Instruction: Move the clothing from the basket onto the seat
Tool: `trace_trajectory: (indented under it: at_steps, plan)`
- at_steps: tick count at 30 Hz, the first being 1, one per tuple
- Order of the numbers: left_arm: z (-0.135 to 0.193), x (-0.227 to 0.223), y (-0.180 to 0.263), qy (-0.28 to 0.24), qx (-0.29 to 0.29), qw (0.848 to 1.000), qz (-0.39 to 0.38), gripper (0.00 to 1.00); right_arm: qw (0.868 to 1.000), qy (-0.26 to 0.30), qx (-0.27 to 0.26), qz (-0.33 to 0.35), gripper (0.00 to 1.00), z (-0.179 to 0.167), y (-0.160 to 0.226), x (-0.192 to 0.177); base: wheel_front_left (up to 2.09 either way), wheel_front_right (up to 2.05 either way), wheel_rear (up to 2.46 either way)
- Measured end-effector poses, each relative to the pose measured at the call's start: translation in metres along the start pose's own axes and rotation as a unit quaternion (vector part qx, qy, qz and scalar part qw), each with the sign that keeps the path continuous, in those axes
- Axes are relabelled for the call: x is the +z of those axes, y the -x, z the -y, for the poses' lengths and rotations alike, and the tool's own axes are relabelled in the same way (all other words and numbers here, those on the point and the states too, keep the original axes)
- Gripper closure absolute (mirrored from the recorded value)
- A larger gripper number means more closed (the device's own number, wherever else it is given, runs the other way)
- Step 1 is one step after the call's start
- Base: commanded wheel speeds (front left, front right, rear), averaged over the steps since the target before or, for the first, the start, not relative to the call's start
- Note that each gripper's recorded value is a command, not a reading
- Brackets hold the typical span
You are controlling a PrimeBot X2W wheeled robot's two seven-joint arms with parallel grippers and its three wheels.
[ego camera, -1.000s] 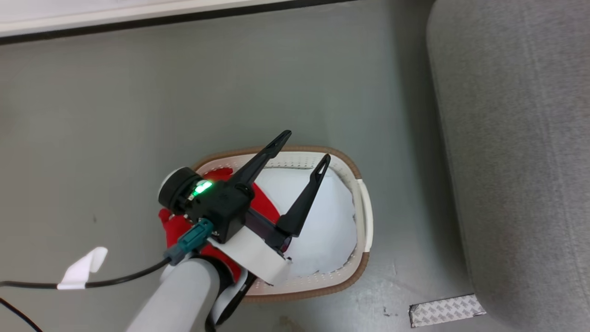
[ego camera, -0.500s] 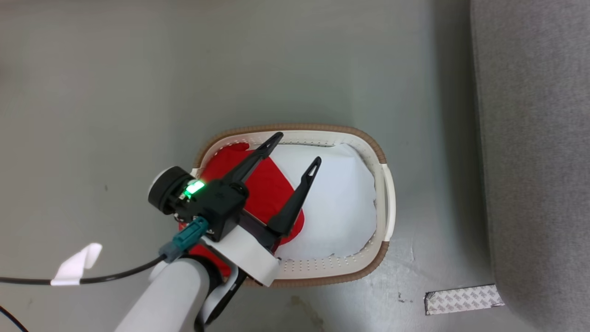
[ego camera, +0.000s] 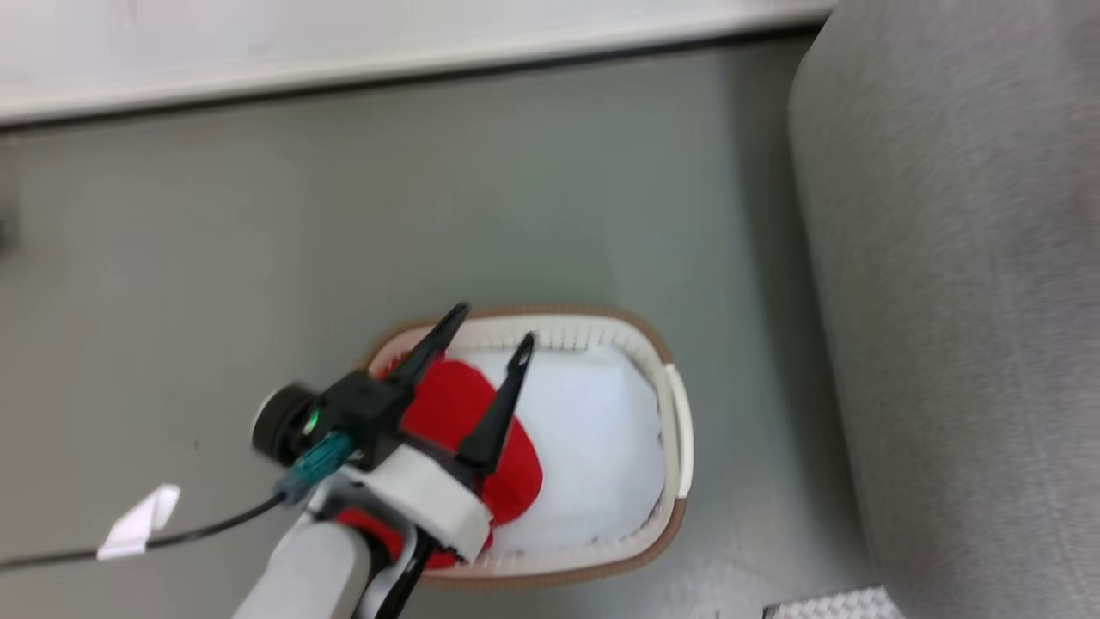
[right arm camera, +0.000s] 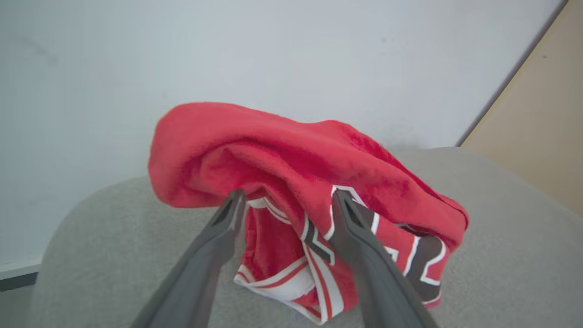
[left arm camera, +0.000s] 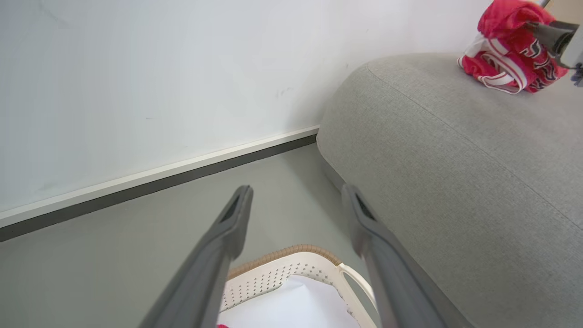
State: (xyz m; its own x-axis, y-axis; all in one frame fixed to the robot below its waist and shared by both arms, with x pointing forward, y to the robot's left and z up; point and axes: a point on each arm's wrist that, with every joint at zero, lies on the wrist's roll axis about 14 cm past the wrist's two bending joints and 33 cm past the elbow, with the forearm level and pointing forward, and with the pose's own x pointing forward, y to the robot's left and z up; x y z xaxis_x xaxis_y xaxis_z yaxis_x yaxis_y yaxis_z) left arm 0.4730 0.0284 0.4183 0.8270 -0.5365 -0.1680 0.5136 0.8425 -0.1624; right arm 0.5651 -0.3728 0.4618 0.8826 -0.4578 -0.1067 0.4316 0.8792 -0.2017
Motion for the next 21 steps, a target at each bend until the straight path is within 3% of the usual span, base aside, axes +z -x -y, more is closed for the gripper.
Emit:
trace_trajectory:
  at_steps: [8, 15, 21]
  plan:
    - [0.002, 0.019, 0.036, 0.002, 0.04, 0.999, 0.021, 0.0, 0.998, -0.018, 0.037, 0.043, 0.0, 0.001, 0.065, 0.022, 0.0, 0.0, 0.0]
    - [-0.01, 0.037, 0.074, -0.007, 0.102, 0.992, 0.068, 0.0, 0.989, -0.072, 0.066, 0.108, 0.0, 0.003, 0.117, 0.054, 0.0, 0.0, 0.0]
    - [-0.029, 0.051, 0.112, -0.005, 0.171, 0.979, 0.107, 0.0, 0.976, -0.084, 0.133, 0.151, 0.0, -0.026, 0.162, 0.074, 0.0, 0.0, 0.0]
